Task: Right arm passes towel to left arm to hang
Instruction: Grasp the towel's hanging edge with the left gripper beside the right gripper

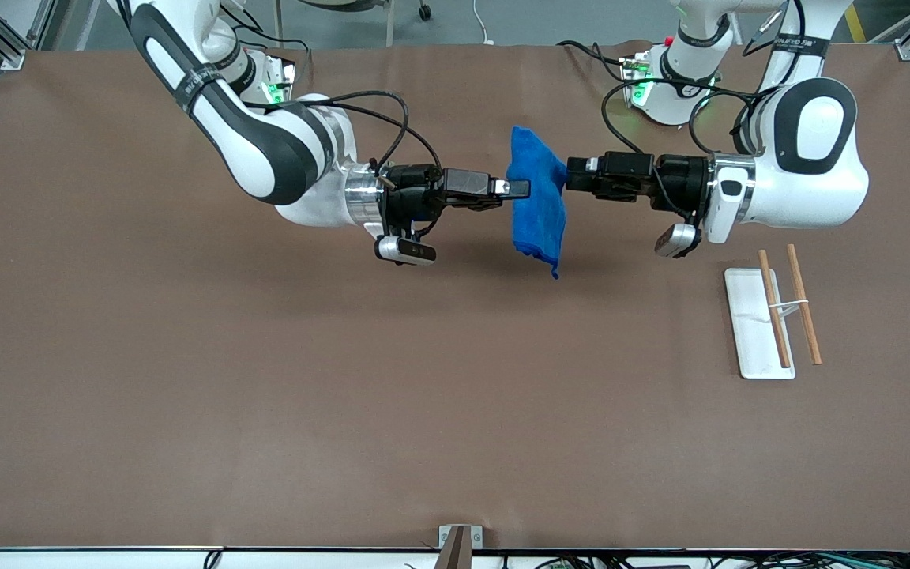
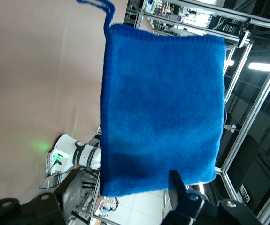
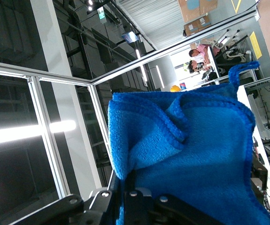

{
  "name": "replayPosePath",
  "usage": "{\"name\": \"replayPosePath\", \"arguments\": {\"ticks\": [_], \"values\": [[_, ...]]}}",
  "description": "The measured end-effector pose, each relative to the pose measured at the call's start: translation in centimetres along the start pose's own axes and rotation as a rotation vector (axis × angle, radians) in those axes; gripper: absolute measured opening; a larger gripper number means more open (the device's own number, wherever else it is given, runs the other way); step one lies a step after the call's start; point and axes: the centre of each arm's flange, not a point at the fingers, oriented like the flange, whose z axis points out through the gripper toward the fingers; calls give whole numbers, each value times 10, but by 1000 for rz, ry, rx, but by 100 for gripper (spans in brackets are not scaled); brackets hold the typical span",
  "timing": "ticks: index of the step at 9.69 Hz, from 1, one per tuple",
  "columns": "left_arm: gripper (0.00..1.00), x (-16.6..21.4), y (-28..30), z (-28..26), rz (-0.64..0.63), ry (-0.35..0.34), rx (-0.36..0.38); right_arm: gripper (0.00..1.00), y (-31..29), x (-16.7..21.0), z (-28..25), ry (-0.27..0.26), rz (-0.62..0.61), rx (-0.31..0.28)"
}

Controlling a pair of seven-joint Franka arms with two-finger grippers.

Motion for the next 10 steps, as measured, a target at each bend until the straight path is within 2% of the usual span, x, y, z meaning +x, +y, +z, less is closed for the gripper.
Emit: {"name": "replayPosePath", "arguments": {"ticks": [4,6,8,9,10], "values": [[83,4,-11,0,4,1,-2,5,0,-1,1,-1,1,0],[80,6,-12,0,8,15,-7,5,0,-1,1,-1,1,1],[58,8,-11,-2,26,31,-11,5,0,-1,1,-1,1,1],[56,9,-9,-3,33,39,-10,5,0,-1,1,-1,1,1],[38,11,-4,-4,44,50,-8,5,0,-1,1,-1,1,1]]}}
